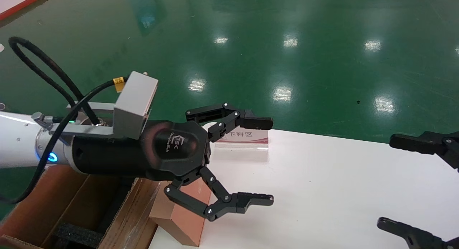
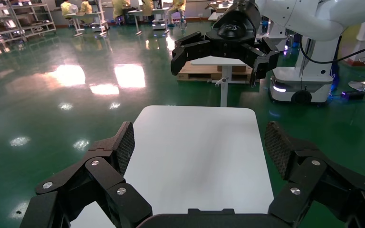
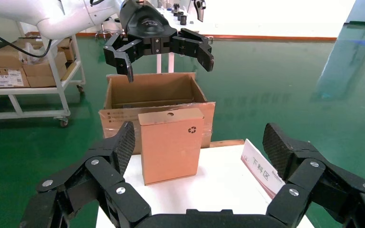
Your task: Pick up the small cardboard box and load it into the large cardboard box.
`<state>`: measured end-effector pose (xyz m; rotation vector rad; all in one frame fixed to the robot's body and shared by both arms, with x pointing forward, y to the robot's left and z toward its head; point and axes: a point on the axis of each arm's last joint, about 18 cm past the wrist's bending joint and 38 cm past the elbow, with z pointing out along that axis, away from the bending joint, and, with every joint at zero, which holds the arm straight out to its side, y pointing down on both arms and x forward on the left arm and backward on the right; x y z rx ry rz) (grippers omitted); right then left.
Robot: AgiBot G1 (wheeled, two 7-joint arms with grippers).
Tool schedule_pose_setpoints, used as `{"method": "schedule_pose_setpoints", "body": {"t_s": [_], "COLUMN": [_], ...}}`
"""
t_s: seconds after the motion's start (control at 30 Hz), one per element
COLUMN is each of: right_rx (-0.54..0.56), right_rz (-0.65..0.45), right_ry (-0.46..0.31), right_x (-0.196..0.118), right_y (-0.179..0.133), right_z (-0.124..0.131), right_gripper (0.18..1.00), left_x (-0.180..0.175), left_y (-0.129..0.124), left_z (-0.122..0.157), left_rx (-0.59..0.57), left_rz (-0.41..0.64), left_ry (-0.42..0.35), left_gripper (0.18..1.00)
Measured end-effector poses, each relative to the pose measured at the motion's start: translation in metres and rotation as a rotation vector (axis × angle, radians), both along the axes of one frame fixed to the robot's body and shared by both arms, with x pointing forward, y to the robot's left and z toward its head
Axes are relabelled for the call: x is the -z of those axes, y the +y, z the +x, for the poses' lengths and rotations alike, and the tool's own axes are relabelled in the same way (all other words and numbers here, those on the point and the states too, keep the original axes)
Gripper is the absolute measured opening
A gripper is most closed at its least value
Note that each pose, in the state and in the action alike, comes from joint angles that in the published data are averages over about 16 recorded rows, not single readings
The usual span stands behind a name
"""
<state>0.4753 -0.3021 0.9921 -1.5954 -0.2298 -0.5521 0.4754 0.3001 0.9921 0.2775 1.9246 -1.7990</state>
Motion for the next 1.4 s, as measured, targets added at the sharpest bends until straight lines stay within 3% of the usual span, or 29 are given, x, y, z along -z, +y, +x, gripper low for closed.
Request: {"method": "schedule_pose_setpoints", "body": {"t_s": [0.4, 0.63, 0.93, 1.2, 1.4], "right_rx": [0.0, 0.0, 0.0, 0.0, 0.0], "right_rz": [0.0, 0.0, 0.0, 0.0, 0.0], "right_ry": [0.0, 0.0, 0.0, 0.0, 0.0], "right_x": [0.0, 0.0, 0.0, 0.0, 0.0], "right_y": [0.0, 0.0, 0.0, 0.0, 0.0], "right_z": [0.0, 0.0, 0.0, 0.0, 0.0], "right_gripper": [1.001, 1.001, 1.001, 1.001, 1.001], "left_x": [0.001, 0.002, 0.007, -0.002, -0.017], "left_y": [0.001, 0.003, 0.005, 0.005, 0.002], "left_z": [0.001, 0.005, 0.026, 0.05, 0.06], "left_rx": [-0.006, -0.053, -0.218, -0.424, -0.582], "left_rz": [0.006, 0.066, 0.314, 0.557, 0.674], "left_ry": [0.004, 0.028, 0.119, 0.252, 0.351], "left_gripper": [1.001, 1.001, 1.001, 1.001, 1.001]}}
